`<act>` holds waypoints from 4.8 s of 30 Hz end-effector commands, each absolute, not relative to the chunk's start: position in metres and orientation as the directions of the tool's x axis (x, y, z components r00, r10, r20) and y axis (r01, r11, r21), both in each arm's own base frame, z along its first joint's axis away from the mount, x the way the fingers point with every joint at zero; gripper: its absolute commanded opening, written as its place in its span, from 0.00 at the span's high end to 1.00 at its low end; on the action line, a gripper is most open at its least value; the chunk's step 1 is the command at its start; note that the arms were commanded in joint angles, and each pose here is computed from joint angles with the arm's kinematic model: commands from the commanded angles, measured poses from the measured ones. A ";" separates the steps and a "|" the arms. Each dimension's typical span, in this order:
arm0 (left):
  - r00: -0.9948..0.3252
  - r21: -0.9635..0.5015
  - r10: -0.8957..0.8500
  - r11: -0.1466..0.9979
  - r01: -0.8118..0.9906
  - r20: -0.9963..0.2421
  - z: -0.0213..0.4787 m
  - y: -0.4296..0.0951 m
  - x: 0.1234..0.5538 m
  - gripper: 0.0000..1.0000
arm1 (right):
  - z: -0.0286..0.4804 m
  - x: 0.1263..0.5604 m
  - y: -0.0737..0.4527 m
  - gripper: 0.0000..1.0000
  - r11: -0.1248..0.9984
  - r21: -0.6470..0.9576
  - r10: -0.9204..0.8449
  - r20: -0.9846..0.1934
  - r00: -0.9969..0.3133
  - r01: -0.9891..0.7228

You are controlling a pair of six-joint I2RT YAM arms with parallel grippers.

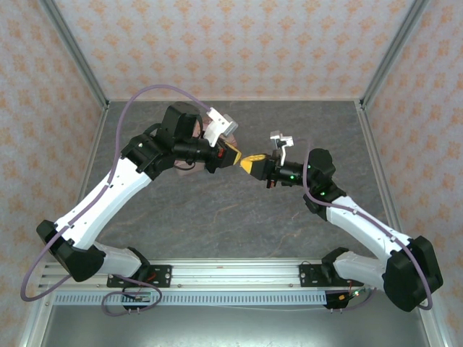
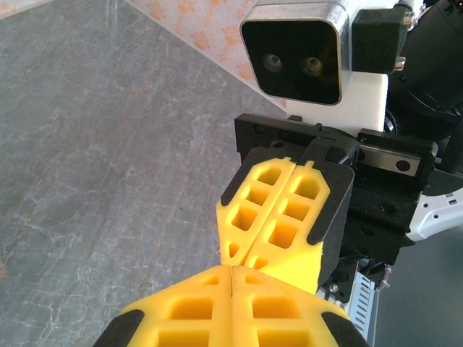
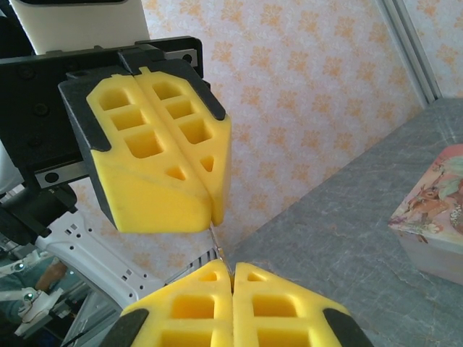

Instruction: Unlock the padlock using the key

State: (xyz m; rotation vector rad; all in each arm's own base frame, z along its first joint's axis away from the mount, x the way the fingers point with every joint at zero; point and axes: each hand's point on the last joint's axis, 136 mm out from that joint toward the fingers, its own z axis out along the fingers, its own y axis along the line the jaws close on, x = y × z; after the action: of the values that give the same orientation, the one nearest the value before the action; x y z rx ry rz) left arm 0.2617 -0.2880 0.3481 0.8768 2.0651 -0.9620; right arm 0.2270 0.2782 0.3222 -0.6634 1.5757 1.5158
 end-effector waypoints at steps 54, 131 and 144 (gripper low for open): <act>-0.925 -0.214 -0.013 0.974 0.074 -0.380 0.090 -0.238 0.484 0.16 | 0.239 0.240 0.192 1.00 0.714 0.499 0.166 -0.802 -0.574 -0.490; -0.726 -0.553 -0.035 0.674 0.490 -0.686 0.093 -0.230 0.273 0.09 | 0.127 0.322 0.253 1.00 0.619 0.781 0.329 -0.352 -0.876 -0.081; -0.679 -0.483 0.012 0.693 0.535 -0.734 0.069 -0.230 0.291 0.14 | 0.098 0.314 0.243 1.00 0.702 0.711 0.275 -0.340 -0.899 -0.054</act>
State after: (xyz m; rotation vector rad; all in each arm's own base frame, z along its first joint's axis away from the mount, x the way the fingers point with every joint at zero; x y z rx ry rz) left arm 0.2807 -0.2255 0.0600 0.3590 2.2430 -0.9210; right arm 0.3168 0.2465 0.1116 0.1799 2.4297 1.1208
